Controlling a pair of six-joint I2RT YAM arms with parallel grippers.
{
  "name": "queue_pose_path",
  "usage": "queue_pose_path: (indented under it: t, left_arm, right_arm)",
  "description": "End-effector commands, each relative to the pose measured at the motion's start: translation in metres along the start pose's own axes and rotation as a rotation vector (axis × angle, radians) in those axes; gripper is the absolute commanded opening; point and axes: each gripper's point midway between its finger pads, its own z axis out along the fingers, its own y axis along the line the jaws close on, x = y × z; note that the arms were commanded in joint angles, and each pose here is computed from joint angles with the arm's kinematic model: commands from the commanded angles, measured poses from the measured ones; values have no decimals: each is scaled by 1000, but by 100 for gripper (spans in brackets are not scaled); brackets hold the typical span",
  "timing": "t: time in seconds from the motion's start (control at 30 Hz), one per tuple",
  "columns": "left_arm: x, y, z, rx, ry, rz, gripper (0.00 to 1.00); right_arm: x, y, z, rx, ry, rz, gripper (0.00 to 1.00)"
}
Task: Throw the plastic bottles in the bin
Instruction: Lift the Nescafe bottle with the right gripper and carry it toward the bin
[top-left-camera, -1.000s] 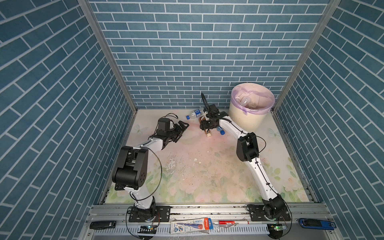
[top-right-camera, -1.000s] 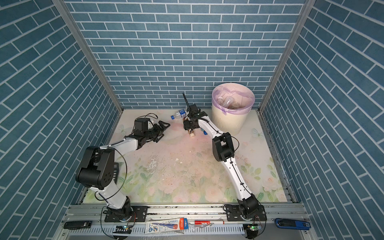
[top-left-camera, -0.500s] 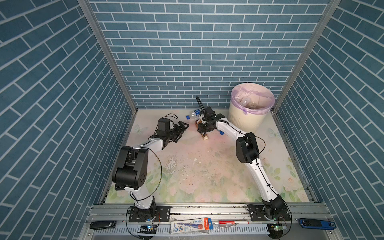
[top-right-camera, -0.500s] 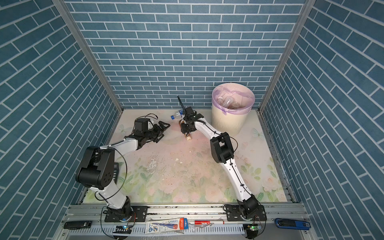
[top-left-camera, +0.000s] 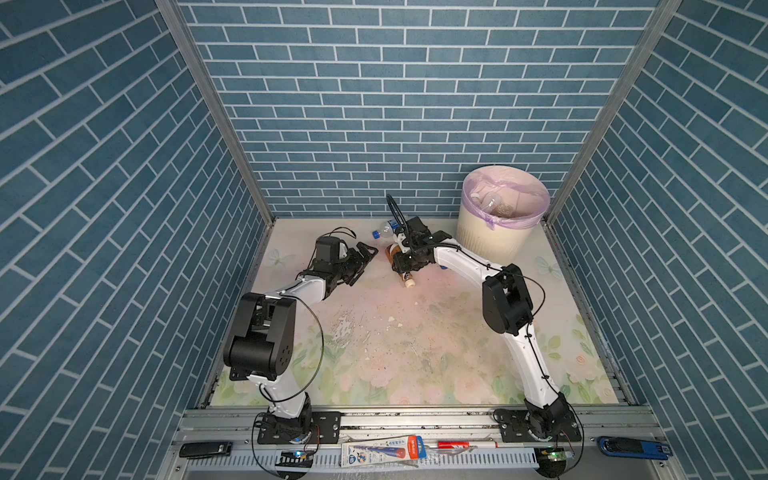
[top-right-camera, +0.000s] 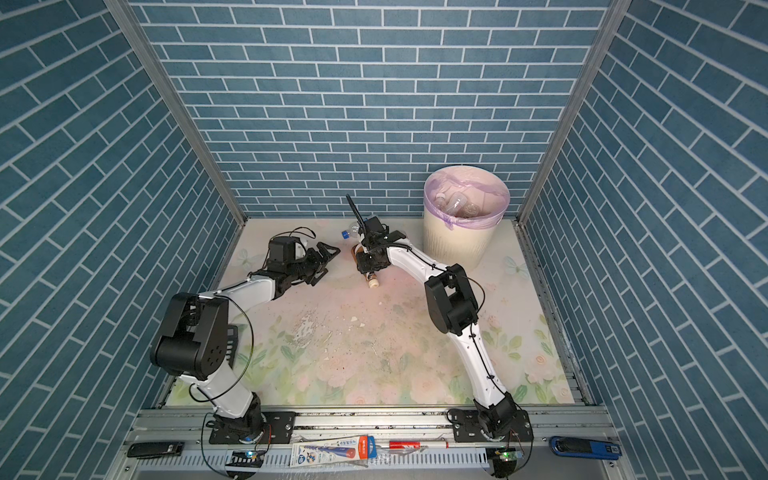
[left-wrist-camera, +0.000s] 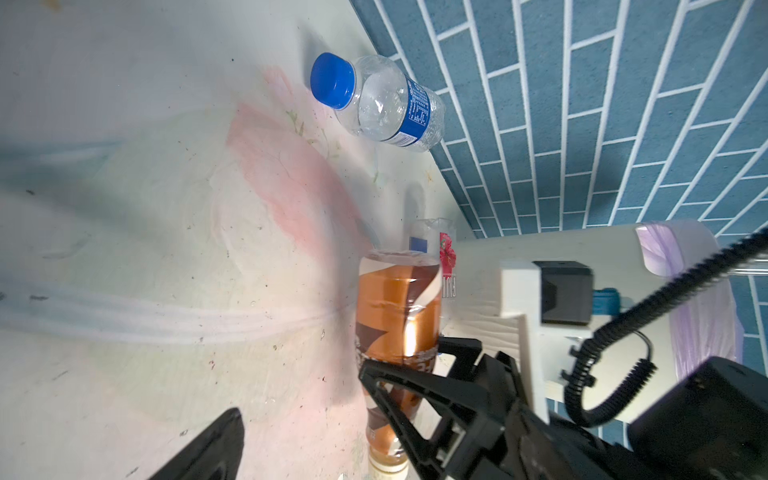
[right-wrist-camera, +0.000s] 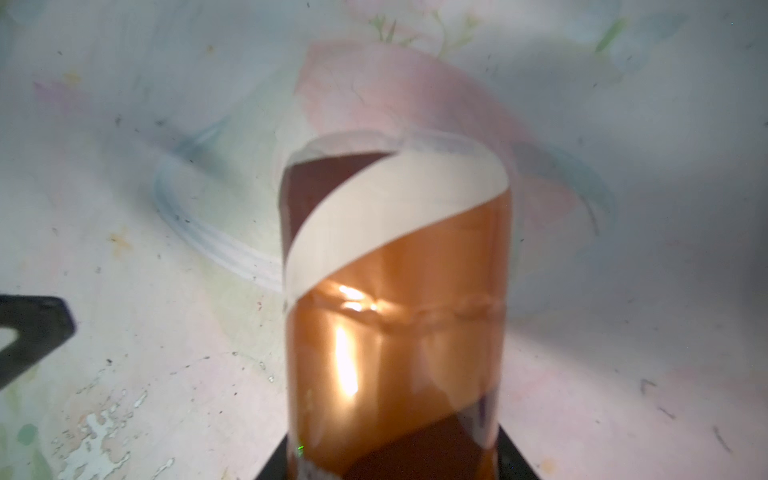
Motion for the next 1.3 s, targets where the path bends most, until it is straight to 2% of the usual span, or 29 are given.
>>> queue_pose_path:
  t: [0.0, 0.17, 0.2, 0.43, 0.6, 0.83, 1.03, 1.17, 1.27]
  left_arm:
    - [-9, -30, -12, 67, -24, 62, 99]
    - [-17, -72, -26, 152, -58, 145, 99]
    - [-18, -81, -28, 164, -61, 165, 99]
    - [-10, -168, -24, 298, -53, 315, 99]
    - [9, -232, -23, 398, -36, 446, 99]
    - [50, -314, -35, 547, -12, 651, 99]
    - [77, -348, -41, 645, 11, 735, 99]
    - [77, -349, -38, 645, 2, 729, 99]
    - [76, -345, -33, 632, 4, 717, 99]
  right_arm:
    - [-25, 8, -47, 9, -84, -35, 25]
    - [-49, 9, -86, 18, -147, -77, 22]
    - [-61, 12, -110, 18, -189, -85, 21]
    - [-106, 0, -205, 80, -370, -119, 21]
    - [-130, -35, -295, 204, -522, -104, 20]
    - [-127, -81, -437, 417, -763, -70, 18]
    - [-108, -95, -532, 607, -952, -55, 16]
    - [-107, -109, -549, 663, -1003, -30, 16]
    - [-118, -139, -515, 684, -932, 3, 16]
